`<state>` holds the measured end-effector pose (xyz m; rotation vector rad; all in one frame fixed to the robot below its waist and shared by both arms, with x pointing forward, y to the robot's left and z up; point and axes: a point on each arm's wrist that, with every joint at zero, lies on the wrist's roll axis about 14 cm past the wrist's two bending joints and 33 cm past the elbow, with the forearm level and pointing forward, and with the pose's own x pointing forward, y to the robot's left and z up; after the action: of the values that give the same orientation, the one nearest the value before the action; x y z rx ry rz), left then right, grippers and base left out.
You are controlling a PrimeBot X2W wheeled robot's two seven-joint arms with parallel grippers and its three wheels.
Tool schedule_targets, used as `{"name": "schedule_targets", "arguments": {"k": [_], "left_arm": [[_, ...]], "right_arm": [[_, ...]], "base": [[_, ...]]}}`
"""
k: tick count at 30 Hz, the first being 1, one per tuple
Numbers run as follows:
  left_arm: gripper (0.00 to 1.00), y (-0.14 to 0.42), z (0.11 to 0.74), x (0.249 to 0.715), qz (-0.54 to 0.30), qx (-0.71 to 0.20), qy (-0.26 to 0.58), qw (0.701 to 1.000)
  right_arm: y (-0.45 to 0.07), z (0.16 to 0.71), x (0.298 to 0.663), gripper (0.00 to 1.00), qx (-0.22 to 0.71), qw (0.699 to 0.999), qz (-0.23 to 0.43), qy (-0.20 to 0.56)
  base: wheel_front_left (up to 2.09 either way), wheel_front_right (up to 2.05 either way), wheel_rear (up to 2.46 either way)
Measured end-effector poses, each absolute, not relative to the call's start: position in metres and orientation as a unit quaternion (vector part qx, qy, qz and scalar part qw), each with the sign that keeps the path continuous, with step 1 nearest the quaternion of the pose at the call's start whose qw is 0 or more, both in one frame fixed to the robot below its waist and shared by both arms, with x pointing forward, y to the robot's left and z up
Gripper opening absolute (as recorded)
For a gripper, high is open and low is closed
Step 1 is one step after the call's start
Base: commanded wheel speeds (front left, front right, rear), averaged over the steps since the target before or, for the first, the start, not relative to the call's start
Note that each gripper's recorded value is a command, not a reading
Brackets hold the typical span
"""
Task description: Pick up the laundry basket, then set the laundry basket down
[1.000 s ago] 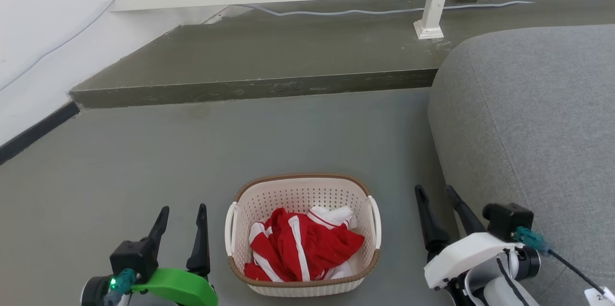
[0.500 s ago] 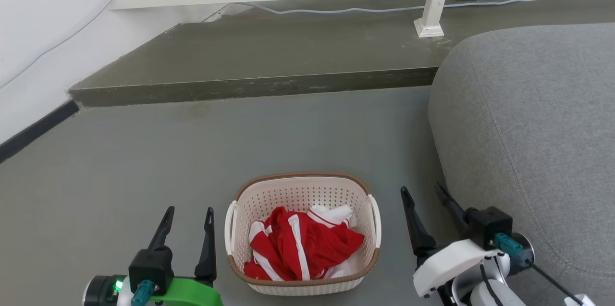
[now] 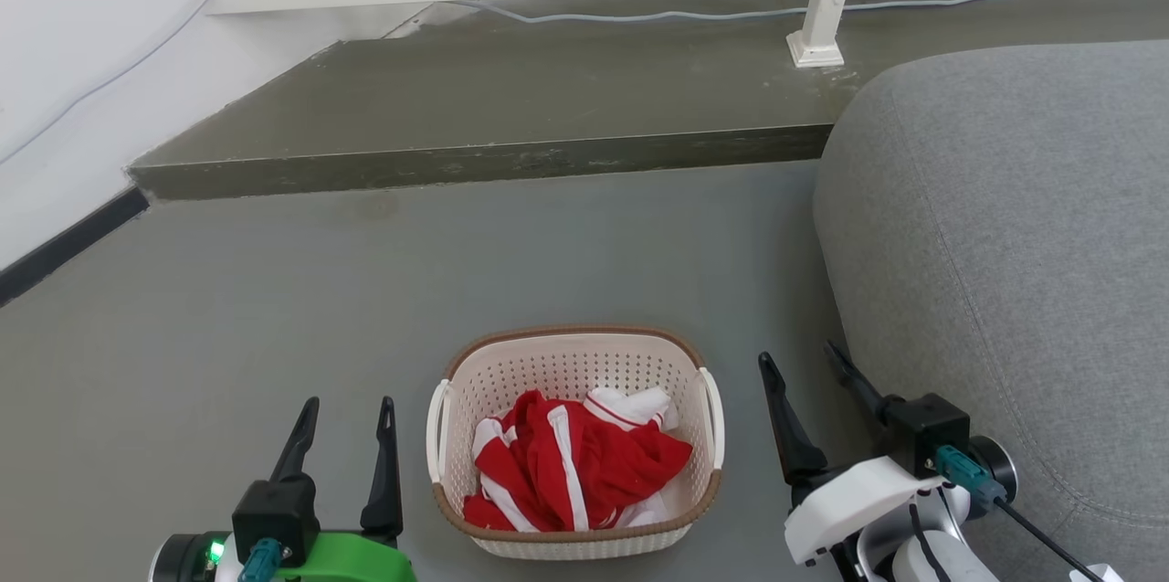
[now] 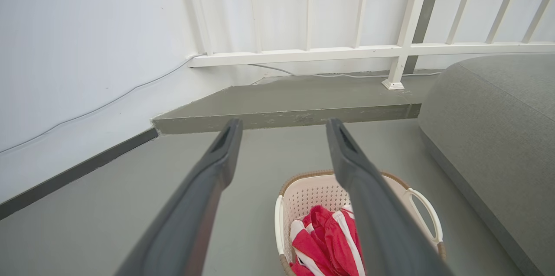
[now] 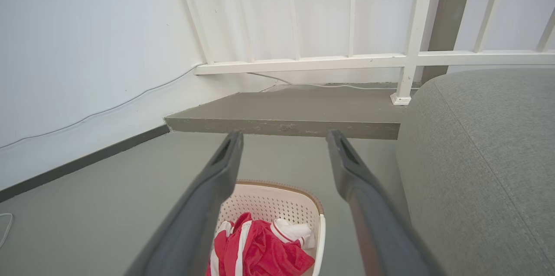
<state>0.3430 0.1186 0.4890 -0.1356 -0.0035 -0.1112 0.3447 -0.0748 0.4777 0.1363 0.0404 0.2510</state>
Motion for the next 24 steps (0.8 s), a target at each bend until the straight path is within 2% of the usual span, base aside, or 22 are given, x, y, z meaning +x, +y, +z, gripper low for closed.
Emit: {"name": "schedule_targets", "arguments": {"k": [24], "left_arm": [[1.0,0.1205,0.4856,0.3445,-0.05,-0.07,0.004,0.996]], "right_arm": [[-0.0775,0.475,0.3469,1.0,0.07,0.99,0.12,0.024]], "base": [[0.0,0.0,0.0]]}}
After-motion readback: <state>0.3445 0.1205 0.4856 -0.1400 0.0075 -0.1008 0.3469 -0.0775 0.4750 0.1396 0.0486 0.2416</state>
